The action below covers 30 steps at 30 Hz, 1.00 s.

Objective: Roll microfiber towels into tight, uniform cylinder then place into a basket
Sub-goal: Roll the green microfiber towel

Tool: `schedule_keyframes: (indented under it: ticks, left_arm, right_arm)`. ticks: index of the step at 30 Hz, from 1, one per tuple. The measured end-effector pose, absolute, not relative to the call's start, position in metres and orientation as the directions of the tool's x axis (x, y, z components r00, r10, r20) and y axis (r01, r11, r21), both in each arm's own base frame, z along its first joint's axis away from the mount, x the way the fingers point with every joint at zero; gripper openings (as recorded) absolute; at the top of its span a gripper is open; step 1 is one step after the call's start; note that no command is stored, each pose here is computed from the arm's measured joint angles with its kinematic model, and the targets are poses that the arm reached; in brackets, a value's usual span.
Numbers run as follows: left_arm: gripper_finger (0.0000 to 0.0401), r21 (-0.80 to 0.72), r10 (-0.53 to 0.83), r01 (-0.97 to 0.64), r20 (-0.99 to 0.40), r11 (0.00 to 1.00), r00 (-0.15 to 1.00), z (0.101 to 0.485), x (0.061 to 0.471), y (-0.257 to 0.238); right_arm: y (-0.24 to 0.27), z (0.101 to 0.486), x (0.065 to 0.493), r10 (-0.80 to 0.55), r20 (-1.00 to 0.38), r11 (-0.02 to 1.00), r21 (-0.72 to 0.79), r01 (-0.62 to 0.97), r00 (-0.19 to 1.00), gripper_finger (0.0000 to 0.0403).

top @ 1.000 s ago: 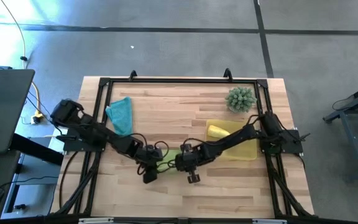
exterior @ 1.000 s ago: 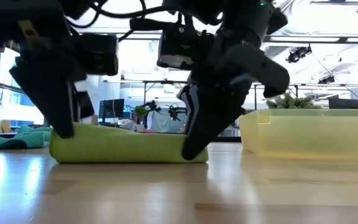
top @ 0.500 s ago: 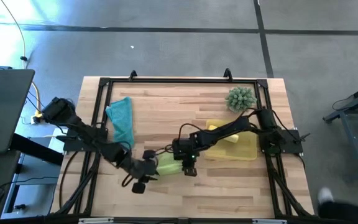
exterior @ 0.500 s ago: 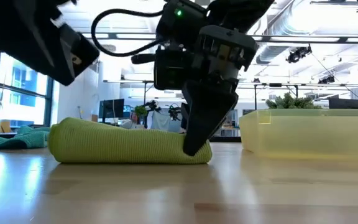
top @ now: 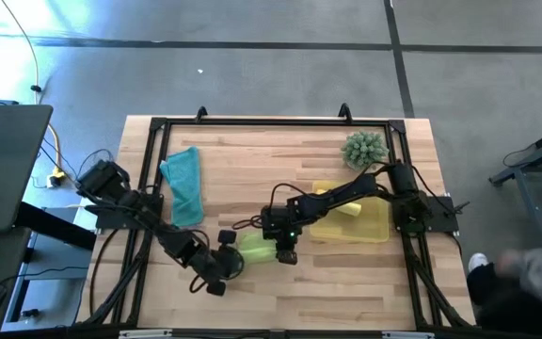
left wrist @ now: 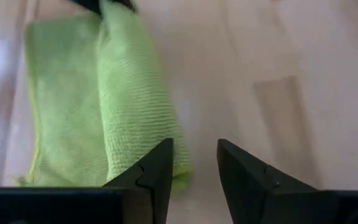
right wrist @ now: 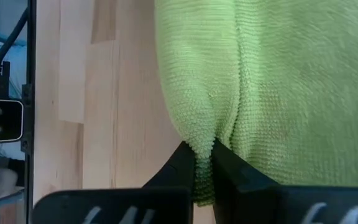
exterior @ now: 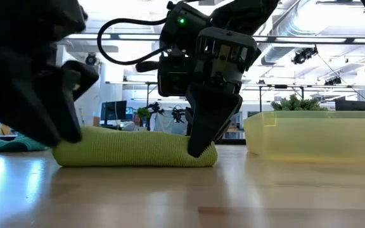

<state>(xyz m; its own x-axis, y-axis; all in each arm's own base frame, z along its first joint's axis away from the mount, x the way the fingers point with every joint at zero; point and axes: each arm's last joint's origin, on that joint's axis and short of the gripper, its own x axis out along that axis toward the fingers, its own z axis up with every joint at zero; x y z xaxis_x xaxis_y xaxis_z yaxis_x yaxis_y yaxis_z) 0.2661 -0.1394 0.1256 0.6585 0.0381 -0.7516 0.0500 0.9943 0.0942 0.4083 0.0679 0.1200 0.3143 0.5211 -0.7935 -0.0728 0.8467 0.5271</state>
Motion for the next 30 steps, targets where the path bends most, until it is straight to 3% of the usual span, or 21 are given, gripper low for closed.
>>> schedule_keyframes:
  ticks: [9, 20, 30]
  left_arm:
    - [0.0148, 0.208, 0.128, 0.038, -0.726, 0.977, 0.676, 0.123, 0.268, -0.136]
    - [0.0149, 0.328, 0.199, 0.054, -0.688, 0.943, 0.698, 0.125, 0.269, -0.134]
    - [0.0150, 0.321, 0.257, -0.011, -0.735, 0.947, 0.627, 0.099, 0.279, -0.118]
  right_arm:
    - [0.070, 0.120, 0.408, 0.521, -0.793, 0.846, 0.530, -0.064, 0.316, 0.0005]
    - [0.070, 0.121, 0.409, 0.521, -0.792, 0.845, 0.531, -0.062, 0.319, 0.0005]
    - [0.070, 0.121, 0.409, 0.521, -0.792, 0.845, 0.531, -0.060, 0.320, 0.0005]
